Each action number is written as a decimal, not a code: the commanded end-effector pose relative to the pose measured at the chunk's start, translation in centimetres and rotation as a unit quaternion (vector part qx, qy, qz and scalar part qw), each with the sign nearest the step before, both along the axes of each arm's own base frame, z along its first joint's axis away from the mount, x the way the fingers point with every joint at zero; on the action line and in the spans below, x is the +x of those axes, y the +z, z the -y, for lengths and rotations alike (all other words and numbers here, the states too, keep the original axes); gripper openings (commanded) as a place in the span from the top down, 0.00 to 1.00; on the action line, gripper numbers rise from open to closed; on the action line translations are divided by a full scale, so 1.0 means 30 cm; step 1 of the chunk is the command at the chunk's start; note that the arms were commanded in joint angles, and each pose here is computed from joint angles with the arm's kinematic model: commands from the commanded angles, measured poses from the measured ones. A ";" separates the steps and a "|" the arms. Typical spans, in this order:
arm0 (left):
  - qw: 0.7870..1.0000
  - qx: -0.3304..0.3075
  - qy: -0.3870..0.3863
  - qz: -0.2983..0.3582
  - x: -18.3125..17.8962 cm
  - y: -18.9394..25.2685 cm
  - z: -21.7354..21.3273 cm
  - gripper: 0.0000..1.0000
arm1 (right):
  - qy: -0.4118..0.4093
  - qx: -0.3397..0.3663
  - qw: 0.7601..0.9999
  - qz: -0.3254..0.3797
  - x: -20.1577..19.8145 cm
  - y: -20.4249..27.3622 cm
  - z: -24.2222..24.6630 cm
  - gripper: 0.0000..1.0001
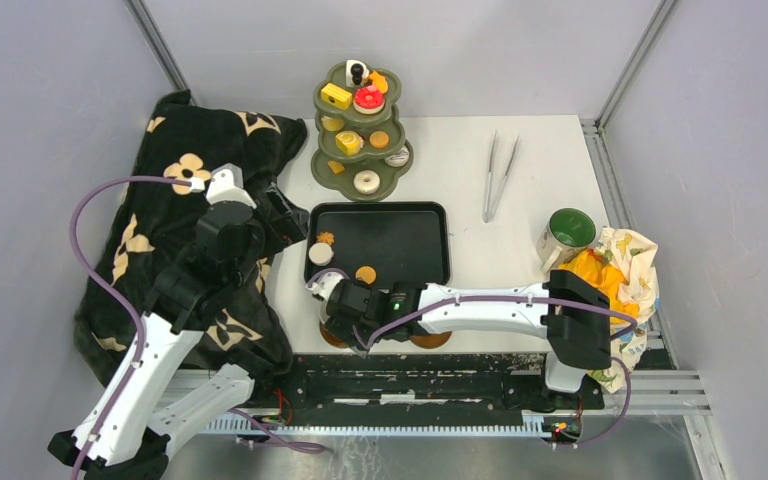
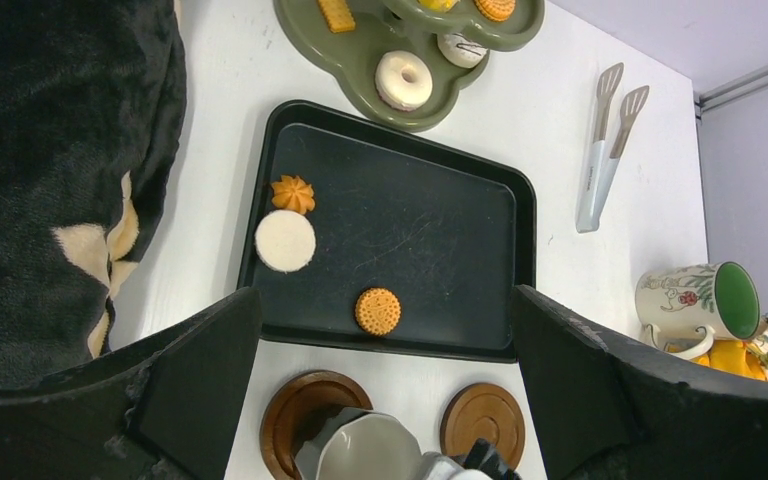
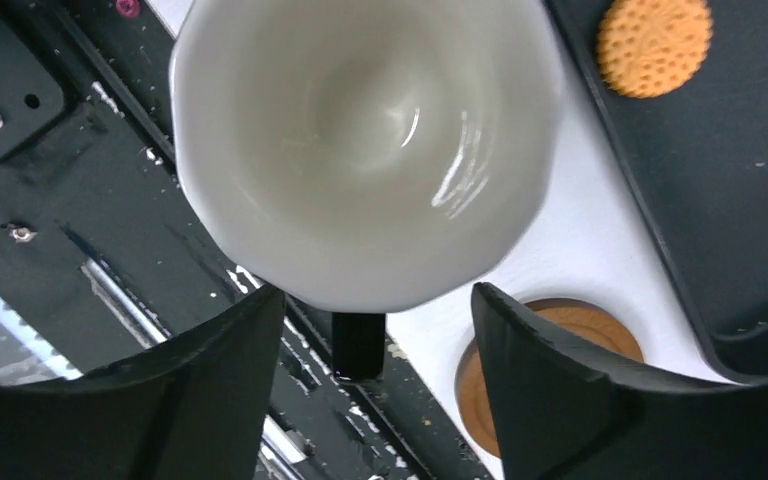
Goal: Serve the afternoon tea
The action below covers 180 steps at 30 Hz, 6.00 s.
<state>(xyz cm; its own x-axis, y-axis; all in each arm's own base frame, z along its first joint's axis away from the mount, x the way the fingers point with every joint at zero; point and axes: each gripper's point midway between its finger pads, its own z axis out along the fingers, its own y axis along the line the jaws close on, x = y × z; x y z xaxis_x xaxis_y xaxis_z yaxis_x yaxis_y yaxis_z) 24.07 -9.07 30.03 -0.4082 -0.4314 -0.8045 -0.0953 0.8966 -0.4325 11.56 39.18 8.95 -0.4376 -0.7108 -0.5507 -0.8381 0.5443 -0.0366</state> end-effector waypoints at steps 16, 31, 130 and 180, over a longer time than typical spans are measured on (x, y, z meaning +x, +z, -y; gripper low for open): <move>0.999 0.023 -0.007 0.030 0.077 0.075 0.022 0.01 | -0.334 0.062 0.912 0.230 0.432 0.462 0.630 0.02; 0.999 0.028 -0.025 0.021 0.076 0.023 0.041 0.01 | -0.681 0.071 0.723 0.093 0.502 0.214 1.282 0.02; 0.995 0.014 -0.068 -0.069 0.150 -0.297 0.171 0.01 | -0.143 0.229 0.963 0.025 0.041 0.088 0.518 0.99; 0.997 0.011 -0.003 -0.076 0.172 -0.306 0.116 0.01 | -0.341 0.093 0.879 0.319 0.381 0.670 0.713 0.00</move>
<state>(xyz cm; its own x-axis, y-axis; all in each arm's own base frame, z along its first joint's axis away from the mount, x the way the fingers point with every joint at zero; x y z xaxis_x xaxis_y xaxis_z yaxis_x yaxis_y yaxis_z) 28.36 -13.02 18.40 -0.5975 -0.3427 -0.7249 -0.1113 0.9308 -0.3483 19.94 19.98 24.20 -0.3920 -0.2818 -0.8757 -0.3647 0.9215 -0.1333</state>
